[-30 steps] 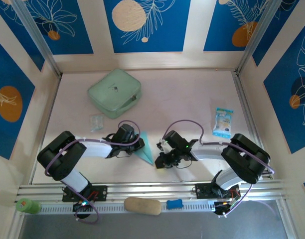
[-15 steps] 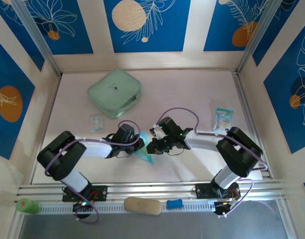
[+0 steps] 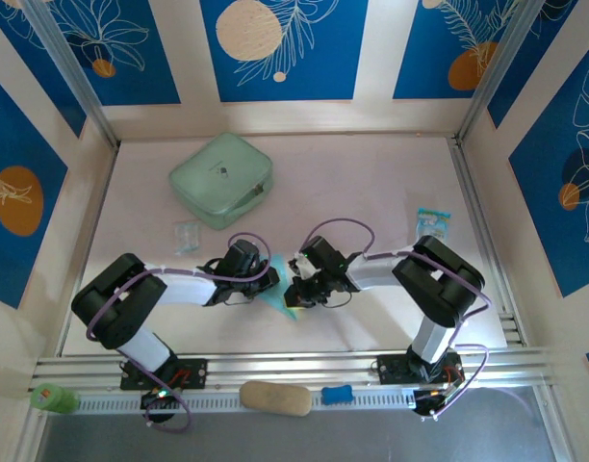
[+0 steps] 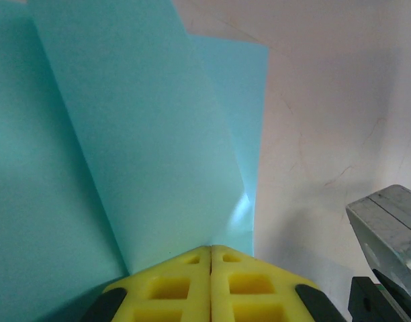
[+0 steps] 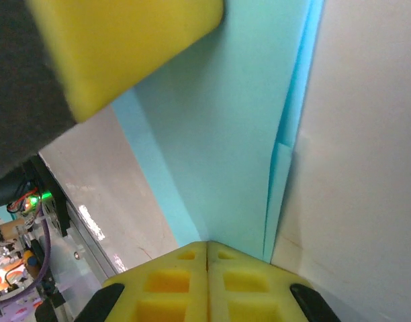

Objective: Fold a paper plane with a square sheet of paper (pick it up from the middle)
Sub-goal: Perform the fourth fold on the wing at the bottom-center of the table.

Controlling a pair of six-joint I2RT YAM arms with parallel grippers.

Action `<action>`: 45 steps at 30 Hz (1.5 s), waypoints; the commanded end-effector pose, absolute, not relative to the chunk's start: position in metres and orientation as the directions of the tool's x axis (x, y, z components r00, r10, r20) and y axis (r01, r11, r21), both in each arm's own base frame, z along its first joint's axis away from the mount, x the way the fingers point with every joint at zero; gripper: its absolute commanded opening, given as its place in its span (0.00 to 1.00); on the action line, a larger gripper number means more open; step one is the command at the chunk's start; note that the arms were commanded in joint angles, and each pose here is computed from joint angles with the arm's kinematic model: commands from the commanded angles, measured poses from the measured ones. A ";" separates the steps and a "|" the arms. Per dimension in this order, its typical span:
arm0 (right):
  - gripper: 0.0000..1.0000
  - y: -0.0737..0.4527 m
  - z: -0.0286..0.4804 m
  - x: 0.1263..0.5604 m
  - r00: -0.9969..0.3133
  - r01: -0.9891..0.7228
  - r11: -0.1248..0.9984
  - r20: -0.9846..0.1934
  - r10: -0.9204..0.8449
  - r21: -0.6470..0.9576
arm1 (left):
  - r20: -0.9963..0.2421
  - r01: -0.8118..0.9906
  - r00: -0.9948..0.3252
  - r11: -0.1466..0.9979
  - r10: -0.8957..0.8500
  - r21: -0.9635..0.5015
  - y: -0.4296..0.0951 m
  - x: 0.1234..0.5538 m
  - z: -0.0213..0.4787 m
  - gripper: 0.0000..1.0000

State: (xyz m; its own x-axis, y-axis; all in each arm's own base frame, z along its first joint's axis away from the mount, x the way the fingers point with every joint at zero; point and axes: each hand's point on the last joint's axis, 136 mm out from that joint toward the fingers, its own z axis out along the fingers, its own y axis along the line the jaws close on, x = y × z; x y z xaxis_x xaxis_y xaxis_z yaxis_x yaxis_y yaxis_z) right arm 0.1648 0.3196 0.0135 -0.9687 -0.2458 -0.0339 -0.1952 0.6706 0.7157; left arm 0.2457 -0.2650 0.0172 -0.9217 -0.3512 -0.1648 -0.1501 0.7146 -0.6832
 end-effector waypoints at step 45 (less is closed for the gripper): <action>0.05 0.284 -0.007 0.096 -0.948 -0.179 0.720 0.079 -0.309 0.671 | -0.135 -0.229 -0.925 0.804 -0.356 -0.549 -0.231 0.223 -0.018 0.06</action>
State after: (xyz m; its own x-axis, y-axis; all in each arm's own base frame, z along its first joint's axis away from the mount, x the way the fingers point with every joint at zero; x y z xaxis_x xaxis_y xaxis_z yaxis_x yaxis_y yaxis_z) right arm 0.1301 0.3096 0.0126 -0.9519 -0.3017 -0.0538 -0.2487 0.6580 0.7108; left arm 0.2415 -0.2634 0.0168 -0.9247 -0.3442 -0.1626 -0.1491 0.7205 -0.6773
